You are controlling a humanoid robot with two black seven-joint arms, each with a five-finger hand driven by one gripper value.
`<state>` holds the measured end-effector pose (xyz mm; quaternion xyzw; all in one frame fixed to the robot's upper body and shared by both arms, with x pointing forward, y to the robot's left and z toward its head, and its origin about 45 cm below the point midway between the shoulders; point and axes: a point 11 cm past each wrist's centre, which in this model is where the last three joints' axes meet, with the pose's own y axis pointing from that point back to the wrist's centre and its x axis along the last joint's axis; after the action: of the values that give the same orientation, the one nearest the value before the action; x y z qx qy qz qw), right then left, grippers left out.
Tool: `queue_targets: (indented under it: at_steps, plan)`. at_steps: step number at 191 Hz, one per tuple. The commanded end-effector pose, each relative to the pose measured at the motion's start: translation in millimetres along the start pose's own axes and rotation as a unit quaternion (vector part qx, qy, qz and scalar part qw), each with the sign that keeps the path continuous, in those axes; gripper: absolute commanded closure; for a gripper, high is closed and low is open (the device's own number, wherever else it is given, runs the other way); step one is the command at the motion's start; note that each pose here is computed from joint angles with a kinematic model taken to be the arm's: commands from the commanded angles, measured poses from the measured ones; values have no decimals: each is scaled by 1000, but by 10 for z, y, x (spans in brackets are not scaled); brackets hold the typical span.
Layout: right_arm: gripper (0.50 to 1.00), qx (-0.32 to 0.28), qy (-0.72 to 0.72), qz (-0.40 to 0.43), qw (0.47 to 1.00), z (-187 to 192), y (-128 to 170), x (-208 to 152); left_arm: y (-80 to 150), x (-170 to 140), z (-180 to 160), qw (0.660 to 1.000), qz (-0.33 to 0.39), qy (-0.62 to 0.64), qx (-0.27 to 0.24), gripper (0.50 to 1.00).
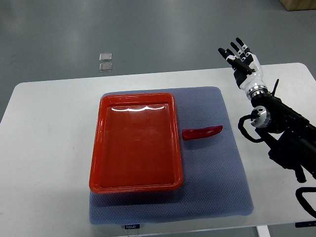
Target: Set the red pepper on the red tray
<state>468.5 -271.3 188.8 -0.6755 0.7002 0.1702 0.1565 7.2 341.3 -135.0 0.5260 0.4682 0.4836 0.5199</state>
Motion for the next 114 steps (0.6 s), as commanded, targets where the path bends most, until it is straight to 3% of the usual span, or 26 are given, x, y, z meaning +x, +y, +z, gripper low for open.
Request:
queue_targets:
  at_steps: [1,52,114]
  plan:
    - [587,0,0,0,1000,-1,1,4,0,0,-1,1000,0,0,0,500]
    - [587,1,2,0,1000,-18,-3,8,0,0,-1,1000,0,0,0,500]
    - [587,23,24,-1,999,-329,-66,109,0,0,1,1000,0,0,0,500]
